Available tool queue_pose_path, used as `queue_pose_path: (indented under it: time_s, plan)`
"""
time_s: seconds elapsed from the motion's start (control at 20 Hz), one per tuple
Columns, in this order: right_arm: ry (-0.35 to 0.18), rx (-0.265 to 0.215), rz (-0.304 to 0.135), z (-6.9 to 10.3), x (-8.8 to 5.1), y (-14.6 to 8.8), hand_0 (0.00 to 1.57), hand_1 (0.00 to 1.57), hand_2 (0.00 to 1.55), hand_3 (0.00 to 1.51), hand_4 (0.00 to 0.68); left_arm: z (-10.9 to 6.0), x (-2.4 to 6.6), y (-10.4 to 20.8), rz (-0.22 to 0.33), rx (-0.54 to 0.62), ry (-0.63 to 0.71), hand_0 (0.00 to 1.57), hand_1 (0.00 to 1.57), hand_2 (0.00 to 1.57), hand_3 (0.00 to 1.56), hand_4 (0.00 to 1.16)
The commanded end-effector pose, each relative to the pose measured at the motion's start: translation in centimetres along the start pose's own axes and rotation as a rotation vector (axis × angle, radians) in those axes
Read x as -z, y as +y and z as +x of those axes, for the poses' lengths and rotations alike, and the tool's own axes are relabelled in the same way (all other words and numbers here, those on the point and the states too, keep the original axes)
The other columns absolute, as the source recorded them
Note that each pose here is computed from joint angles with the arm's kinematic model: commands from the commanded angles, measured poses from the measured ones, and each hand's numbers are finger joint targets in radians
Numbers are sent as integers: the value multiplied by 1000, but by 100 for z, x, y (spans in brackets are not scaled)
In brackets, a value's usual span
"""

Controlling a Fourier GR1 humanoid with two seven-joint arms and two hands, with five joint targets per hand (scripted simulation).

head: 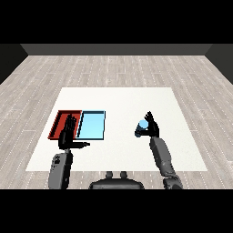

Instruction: Pick the blue can and put it in the blue box

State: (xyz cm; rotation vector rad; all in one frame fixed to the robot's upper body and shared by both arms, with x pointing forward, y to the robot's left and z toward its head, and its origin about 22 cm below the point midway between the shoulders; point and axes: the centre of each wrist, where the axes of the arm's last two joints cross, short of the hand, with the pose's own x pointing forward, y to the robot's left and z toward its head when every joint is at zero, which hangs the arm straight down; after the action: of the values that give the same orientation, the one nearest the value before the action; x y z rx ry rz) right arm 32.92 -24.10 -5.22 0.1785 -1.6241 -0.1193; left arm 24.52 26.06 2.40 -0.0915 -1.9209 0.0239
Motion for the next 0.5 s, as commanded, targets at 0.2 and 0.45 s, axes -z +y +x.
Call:
queue_pose_path:
  time_s: [0.2,0.45]
  plan:
    - [33,12,9,-13,308,135,0,0,0,0,0,-66,-56,-97,2,14,2,0,0,0,0,0]
    - [21,3,-88,-234,131,227,0,0,153,221,0,261,45,53,9,15,-3,0,0,0,0,0]
